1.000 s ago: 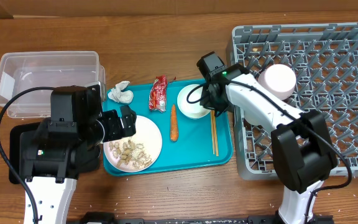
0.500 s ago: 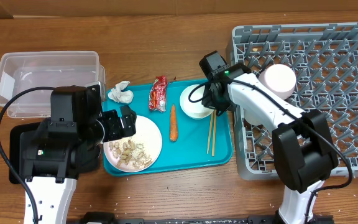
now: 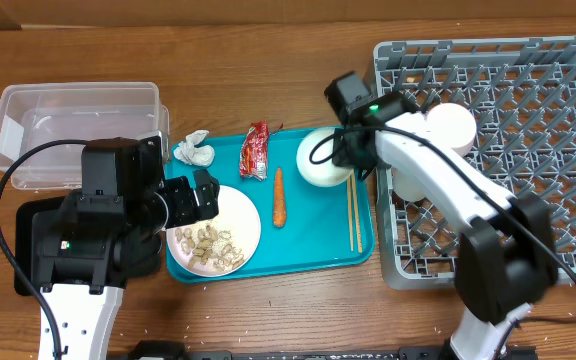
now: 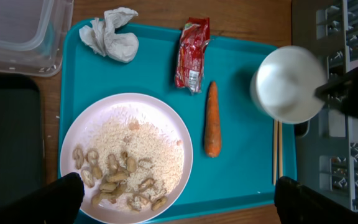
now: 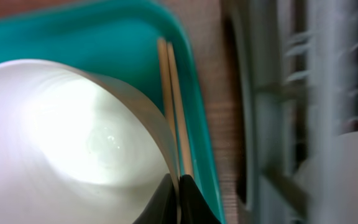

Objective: Sort waste into correct bins and load items into the dishwasher
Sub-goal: 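Lift the white bowl and set it in the rack's far right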

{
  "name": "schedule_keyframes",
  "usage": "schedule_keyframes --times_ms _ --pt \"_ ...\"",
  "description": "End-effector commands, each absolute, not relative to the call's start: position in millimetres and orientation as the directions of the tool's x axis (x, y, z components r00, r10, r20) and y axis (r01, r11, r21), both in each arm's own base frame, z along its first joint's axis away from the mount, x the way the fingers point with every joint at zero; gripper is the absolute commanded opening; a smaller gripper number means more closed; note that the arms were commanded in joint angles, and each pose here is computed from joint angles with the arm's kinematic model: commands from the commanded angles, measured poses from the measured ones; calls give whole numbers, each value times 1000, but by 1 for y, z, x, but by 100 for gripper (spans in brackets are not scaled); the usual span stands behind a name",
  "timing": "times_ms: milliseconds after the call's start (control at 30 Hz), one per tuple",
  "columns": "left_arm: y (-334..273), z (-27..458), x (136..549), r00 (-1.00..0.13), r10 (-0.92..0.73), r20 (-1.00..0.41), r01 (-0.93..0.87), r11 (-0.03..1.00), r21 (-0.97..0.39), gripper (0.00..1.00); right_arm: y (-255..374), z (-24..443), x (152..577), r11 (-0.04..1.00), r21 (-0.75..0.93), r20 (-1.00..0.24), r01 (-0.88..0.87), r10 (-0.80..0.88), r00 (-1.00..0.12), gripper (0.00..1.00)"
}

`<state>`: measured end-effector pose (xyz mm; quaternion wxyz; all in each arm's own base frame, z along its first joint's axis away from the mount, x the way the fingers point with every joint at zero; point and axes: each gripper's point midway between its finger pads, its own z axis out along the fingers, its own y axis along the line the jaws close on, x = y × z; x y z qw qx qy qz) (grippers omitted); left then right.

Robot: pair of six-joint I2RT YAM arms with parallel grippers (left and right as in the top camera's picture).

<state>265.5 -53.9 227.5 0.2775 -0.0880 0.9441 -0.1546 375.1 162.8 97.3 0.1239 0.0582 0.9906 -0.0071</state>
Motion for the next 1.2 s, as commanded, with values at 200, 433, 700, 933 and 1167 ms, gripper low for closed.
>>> schedule_keyframes --times_ms 200,433,700,933,1167 --pt "-52 234 269 -821 -246 -515 -73 940 -333 100 50 285 395 855 -267 -781 444 77 -619 4" --pt "-52 234 269 -821 -246 -515 -73 940 -333 100 -48 326 375 471 -518 -826 715 -58 -560 4" --pt "-52 233 269 -821 -246 -515 -73 940 -333 100 -131 269 364 307 -585 -766 751 96 -636 4" --pt "-52 234 269 -821 -246 -515 -73 940 -333 100 -182 236 365 219 -643 -716 734 168 -677 4" --pt "-52 234 269 -821 -246 -515 -73 940 -333 100 -188 218 387 248 -744 -611 620 122 -782 4"
